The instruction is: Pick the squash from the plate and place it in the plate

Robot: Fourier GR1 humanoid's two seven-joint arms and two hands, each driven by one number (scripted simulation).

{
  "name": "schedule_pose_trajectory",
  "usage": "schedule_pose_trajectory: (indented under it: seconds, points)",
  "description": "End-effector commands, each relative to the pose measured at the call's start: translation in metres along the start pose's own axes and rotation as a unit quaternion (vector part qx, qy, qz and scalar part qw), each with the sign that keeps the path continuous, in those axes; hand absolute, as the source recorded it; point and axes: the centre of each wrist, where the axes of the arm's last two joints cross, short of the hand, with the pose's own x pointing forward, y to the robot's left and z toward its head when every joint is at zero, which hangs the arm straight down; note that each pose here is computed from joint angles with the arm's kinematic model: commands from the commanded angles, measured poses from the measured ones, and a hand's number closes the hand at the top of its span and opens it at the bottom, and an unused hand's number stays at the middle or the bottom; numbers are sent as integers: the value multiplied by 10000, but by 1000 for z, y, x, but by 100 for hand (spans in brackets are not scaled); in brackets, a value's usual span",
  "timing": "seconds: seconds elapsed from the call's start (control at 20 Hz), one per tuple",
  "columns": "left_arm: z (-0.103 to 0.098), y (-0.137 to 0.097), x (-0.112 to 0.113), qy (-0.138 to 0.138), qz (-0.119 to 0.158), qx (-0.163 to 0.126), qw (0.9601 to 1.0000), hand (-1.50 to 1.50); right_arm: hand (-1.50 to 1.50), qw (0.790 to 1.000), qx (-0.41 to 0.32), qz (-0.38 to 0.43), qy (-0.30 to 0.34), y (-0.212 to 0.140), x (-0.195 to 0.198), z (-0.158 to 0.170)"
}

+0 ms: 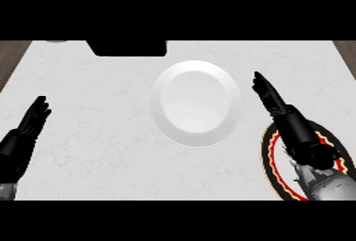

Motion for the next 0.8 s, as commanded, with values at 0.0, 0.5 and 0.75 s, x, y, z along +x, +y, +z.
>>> schedule_pose_trajectory:
  seconds: [0.0, 0.5, 0.75]
  points:
    - [-6, 3, 0, 103, 130, -104, 9998, 0, 150, 9987, 377, -242, 237, -10, -11, 8]
    - [-12, -67, -19, 193, 791, -339, 9961, 0, -150, 9983, -120, -397, -401, -40, -70, 29]
    - [-13, -56, -18, 221, 785, -341, 9961, 0, -150, 9959, 89, -132, -887, -58, -109, 93]
